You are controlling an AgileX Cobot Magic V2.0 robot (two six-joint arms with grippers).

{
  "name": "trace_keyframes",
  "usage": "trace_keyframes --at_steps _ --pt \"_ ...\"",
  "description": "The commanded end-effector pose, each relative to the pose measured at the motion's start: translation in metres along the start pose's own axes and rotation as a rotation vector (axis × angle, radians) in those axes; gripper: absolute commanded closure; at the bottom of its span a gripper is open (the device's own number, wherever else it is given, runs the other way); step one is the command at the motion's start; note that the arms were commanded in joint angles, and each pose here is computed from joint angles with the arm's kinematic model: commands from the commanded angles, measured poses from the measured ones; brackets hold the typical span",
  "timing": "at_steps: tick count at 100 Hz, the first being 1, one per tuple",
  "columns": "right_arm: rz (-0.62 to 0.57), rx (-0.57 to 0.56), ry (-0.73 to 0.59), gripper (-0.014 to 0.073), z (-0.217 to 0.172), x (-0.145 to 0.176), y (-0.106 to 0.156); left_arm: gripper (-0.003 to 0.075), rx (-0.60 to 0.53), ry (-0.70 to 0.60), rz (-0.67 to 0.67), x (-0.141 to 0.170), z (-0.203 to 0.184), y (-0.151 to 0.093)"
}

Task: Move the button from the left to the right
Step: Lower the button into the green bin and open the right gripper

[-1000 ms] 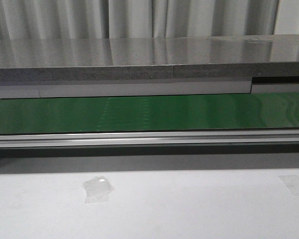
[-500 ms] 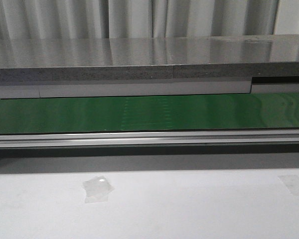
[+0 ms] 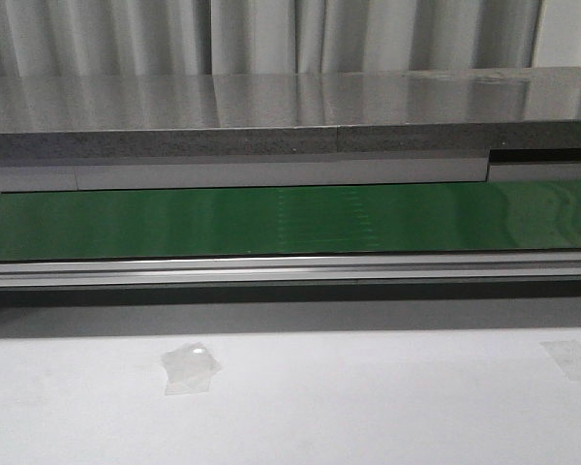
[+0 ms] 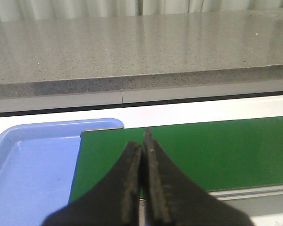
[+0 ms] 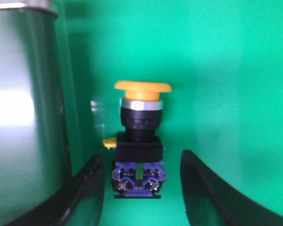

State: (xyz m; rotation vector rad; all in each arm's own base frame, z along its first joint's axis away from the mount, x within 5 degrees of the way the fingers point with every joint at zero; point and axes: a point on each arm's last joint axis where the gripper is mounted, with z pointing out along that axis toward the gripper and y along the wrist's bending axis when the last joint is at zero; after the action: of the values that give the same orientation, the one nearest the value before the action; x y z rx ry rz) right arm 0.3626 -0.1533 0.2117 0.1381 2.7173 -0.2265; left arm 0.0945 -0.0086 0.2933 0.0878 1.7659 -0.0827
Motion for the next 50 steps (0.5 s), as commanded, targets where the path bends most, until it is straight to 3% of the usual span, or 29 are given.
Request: trace_keyframes --at_steps 1,23,50 --pt "0.012 0.046 -0.17 0.021 -0.048 -0.017 -0.008 0.074 -0.027 -0.066 -0.026 -0.013 -0.002 0.002" --pt "0.076 -0.014 -0.349 0.0211 -0.1 -0.028 0.008 0.074 -0.027 -0.066 -0.026 -0.013 -0.002 0.002" --pt "0.025 -0.086 -0.542 0.0212 -0.169 -0.029 0.049 0.074 -0.027 -0.066 -0.026 -0.013 -0.002 0.002"
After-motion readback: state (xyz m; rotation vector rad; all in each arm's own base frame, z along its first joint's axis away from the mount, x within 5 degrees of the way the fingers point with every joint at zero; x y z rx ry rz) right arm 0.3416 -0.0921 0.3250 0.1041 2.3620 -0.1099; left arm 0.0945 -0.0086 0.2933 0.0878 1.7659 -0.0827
